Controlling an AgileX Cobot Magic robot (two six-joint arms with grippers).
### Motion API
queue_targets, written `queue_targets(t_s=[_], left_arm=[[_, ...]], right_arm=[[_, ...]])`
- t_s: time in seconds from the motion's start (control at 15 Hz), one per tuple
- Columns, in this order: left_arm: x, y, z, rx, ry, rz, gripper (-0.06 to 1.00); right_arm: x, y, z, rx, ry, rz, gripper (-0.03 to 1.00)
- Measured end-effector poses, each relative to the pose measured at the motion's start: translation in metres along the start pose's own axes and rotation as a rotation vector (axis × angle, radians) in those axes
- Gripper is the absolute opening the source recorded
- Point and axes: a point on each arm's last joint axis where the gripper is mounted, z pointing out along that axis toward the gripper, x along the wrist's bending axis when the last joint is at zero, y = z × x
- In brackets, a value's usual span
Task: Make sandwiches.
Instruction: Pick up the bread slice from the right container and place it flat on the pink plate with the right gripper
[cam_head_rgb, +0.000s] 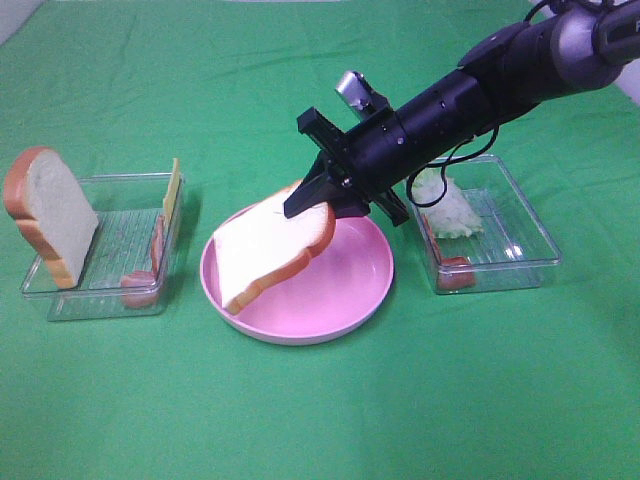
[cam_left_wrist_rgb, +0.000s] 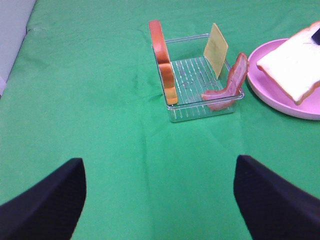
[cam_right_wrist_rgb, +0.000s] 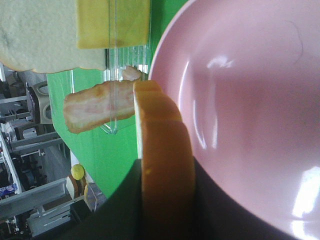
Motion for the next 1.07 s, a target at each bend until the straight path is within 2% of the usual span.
queue_targets(t_s=[0.2, 0.27, 0.4, 0.47, 0.6, 0.67, 0.8, 0.87, 0.93, 1.07], left_arm=[[0.0, 0.0, 0.0, 0.0, 0.0, 0.0, 0.77], [0.0, 0.0, 0.0, 0.0, 0.0, 0.0, 0.77], [0.0, 0.0, 0.0, 0.0, 0.0, 0.0, 0.77], [0.0, 0.0, 0.0, 0.0, 0.0, 0.0, 0.77], [0.0, 0.0, 0.0, 0.0, 0.0, 0.0, 0.77], [0.0, 0.0, 0.0, 0.0, 0.0, 0.0, 0.77], [0.0, 0.0, 0.0, 0.0, 0.0, 0.0, 0.77], [0.0, 0.0, 0.0, 0.0, 0.0, 0.0, 0.77], [0.0, 0.0, 0.0, 0.0, 0.0, 0.0, 0.77], [0.0, 0.0, 0.0, 0.0, 0.0, 0.0, 0.77]], right_arm=[[-0.002, 0.0, 0.002, 0.005, -0.002, 0.003, 0.19], [-0.003, 0.0, 0.003, 0.007, -0.002, 0.005, 0.23], [-0.004, 0.0, 0.003, 0.007, -0.003, 0.0, 0.39], [-0.004, 0.0, 0.003, 0.007, -0.003, 0.0, 0.39], [-0.004, 0.0, 0.003, 0.01, -0.004, -0.023, 0.62], [-0.003, 0.0, 0.002, 0.021, -0.011, -0.041, 0.66], [0.0, 0.001, -0.003, 0.052, -0.05, -0.102, 0.7], [0.002, 0.003, -0.009, 0.063, -0.11, -0.139, 0.71], [0.002, 0.003, -0.009, 0.063, -0.11, -0.139, 0.71], [0.008, 0.007, -0.023, 0.058, -0.217, -0.18, 0.71]])
